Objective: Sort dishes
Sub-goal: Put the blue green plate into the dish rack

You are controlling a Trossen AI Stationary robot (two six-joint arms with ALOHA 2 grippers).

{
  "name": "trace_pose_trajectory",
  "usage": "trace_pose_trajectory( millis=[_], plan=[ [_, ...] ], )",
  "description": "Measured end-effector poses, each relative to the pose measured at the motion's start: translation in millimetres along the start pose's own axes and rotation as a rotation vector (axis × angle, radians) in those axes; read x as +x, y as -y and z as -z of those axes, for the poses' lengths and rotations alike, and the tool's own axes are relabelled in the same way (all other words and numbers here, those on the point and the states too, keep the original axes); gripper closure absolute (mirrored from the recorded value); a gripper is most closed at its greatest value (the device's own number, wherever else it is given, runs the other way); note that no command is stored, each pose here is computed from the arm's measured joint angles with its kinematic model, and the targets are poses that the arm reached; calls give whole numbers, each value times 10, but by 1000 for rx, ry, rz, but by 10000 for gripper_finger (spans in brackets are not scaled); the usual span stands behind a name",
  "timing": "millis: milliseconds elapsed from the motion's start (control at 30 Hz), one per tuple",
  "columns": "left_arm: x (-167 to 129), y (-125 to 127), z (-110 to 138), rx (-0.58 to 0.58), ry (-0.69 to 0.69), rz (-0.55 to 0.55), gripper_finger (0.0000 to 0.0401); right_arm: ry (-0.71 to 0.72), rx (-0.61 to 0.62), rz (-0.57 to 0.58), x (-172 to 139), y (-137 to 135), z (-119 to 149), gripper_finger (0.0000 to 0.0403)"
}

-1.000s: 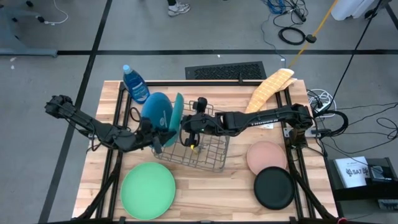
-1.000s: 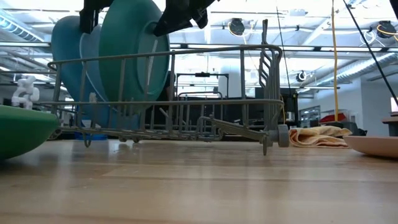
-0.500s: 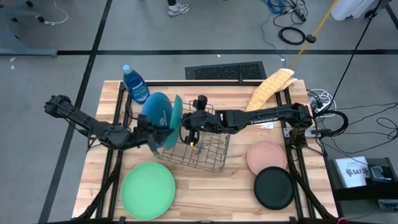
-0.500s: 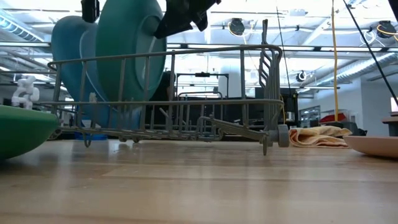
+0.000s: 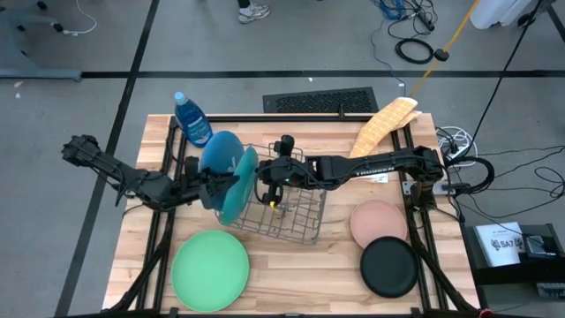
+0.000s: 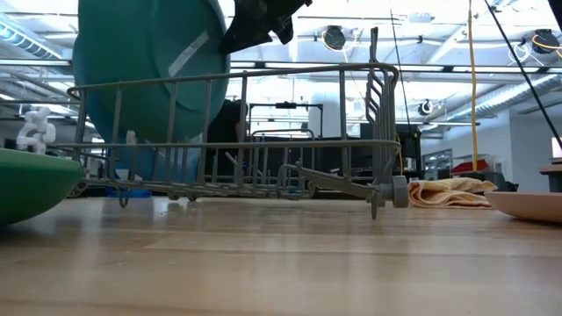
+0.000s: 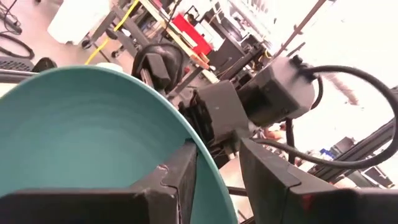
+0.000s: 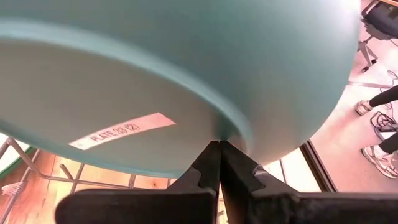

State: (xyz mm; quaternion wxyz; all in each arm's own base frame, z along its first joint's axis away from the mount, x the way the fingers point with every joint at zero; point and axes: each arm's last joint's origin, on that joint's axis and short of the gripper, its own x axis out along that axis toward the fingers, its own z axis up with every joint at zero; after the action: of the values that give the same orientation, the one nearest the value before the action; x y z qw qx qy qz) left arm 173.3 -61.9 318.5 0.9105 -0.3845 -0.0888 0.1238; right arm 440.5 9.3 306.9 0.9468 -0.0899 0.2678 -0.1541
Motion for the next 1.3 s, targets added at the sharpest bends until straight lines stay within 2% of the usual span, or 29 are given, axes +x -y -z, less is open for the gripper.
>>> trace_pose_trajectory(
  millis=[167,400,733,900,1067,1200,1300],
  plan=[
    [-6,-11,-15,25,31,-34,280,1,1,1,1,3,-1,403],
    [14,-99,-2,82,70,-158,280,7,7,1,0,3,-8,403],
    [65,-161,-35,128,108,-219,280,18,1,0,-4,-7,-20,403],
    [80,-177,-51,128,116,-228,280,101,-74,-63,-55,-130,-101,403],
    [88,-171,-47,124,88,-195,280,137,-243,-69,-108,-243,-130,399],
    [90,-164,-42,116,69,-171,280,127,-331,-20,-110,-238,-128,369],
    [90,-164,-41,114,67,-168,280,125,-349,-11,-101,-217,-126,332]
  ],
)
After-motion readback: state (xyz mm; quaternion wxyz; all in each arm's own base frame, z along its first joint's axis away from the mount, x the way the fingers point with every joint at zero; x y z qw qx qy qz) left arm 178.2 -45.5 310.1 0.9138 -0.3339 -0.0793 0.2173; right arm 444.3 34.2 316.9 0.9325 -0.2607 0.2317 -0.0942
